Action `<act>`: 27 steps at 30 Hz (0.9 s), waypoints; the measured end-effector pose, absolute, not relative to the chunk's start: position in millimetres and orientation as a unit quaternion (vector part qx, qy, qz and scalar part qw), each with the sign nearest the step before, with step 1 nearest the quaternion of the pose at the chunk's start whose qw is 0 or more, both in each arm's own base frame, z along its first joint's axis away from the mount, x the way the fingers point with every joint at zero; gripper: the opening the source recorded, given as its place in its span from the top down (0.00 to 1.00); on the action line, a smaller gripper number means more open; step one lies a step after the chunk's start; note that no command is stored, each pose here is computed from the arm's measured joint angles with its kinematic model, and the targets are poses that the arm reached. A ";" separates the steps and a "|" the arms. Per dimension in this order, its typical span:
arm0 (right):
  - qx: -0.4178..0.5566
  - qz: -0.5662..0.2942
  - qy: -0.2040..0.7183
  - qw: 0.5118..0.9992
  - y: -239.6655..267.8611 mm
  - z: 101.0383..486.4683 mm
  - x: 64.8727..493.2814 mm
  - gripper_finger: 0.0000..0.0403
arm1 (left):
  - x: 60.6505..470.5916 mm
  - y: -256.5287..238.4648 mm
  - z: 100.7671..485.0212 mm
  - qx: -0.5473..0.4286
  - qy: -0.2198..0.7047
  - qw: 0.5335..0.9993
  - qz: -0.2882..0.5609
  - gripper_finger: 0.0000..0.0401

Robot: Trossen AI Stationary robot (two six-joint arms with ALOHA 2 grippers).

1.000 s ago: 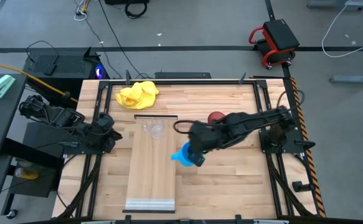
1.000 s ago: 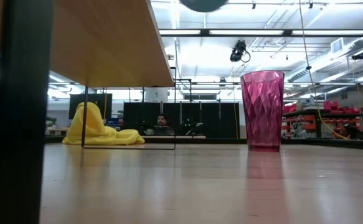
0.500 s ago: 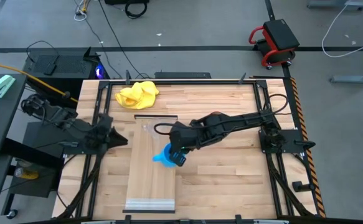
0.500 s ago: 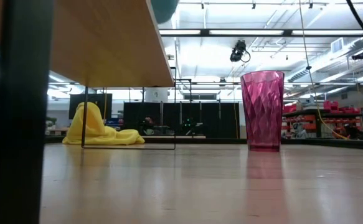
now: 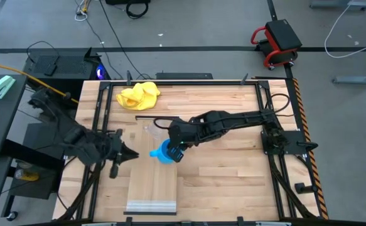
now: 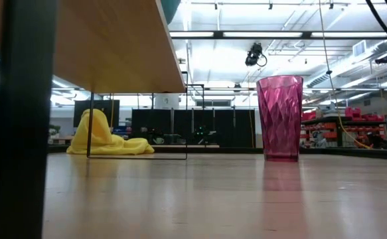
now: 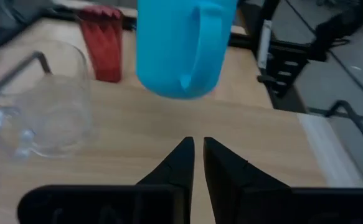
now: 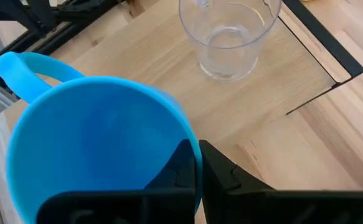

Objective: Stack small to large cups/mugs on shelf
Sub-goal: Put the blue mug on the shelf

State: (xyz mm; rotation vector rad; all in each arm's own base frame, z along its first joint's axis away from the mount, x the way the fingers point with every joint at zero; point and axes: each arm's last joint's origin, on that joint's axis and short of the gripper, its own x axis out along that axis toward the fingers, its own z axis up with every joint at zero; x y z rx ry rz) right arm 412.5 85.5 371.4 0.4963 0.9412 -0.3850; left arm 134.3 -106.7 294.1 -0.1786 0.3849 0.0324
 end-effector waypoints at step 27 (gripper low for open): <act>0.236 -0.177 0.467 0.834 87.0 354.4 423.8 0.99 | 164.0 -139.6 278.1 -0.066 0.147 0.984 0.079 0.66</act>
